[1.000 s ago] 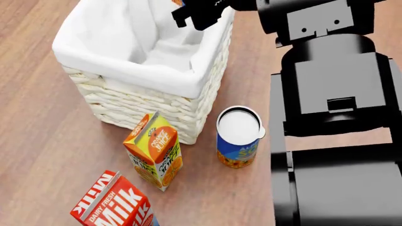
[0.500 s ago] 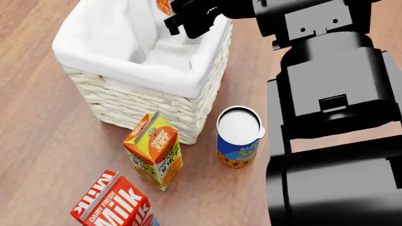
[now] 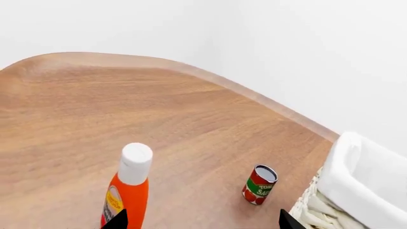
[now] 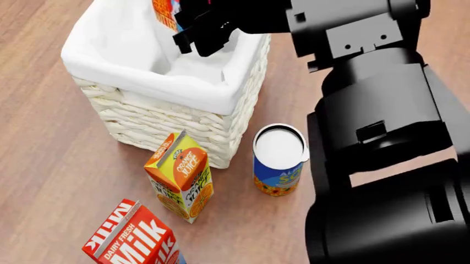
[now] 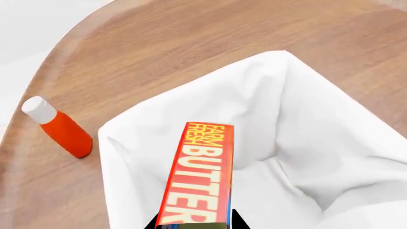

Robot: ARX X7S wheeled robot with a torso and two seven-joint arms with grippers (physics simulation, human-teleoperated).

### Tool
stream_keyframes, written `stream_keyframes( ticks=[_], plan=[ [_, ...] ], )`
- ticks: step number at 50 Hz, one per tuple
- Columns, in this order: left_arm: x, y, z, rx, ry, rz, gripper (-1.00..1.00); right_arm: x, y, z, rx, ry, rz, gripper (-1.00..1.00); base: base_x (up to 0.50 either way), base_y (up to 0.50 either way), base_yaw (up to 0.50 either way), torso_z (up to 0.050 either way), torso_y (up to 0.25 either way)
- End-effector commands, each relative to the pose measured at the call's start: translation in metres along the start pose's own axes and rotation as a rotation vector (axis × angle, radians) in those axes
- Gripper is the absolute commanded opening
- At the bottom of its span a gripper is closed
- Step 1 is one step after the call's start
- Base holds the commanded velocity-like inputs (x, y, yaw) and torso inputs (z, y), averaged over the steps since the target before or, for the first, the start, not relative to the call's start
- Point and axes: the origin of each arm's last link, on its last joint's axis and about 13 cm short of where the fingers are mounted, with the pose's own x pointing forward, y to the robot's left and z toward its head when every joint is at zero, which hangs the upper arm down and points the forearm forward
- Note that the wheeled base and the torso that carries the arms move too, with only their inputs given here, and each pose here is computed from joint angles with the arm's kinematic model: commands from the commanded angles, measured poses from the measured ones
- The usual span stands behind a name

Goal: Pick up the butter and put it in the basket.

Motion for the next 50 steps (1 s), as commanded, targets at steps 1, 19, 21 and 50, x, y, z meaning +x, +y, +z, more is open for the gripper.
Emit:
stream_keyframes(
  ticks=[1, 19, 21, 50],
  plan=[
    [-0.006, -0.001, 0.005, -0.007, 0.003, 0.005, 1.00, 0.005, 0.006, 0.006, 0.022, -0.061, 0.069, -1.00, 0.00, 0.00, 0.00, 0.000, 0.000],
    [-0.009, -0.001, 0.010, -0.012, 0.004, 0.002, 1.00, 0.003, 0.007, -0.001, 0.102, -0.017, -0.007, -1.00, 0.00, 0.00, 0.00, 0.001, 0.002],
    [-0.009, -0.001, 0.010, -0.014, 0.004, 0.002, 1.00, 0.003, 0.007, -0.002, 0.103, -0.015, -0.007, -1.00, 0.00, 0.00, 0.00, 0.000, 0.000],
    [-0.016, 0.001, 0.018, -0.021, -0.001, 0.006, 1.00, 0.006, 0.006, -0.012, 0.156, 0.000, -0.019, -1.00, 0.00, 0.00, 0.00, 0.000, 0.001]
  ],
)
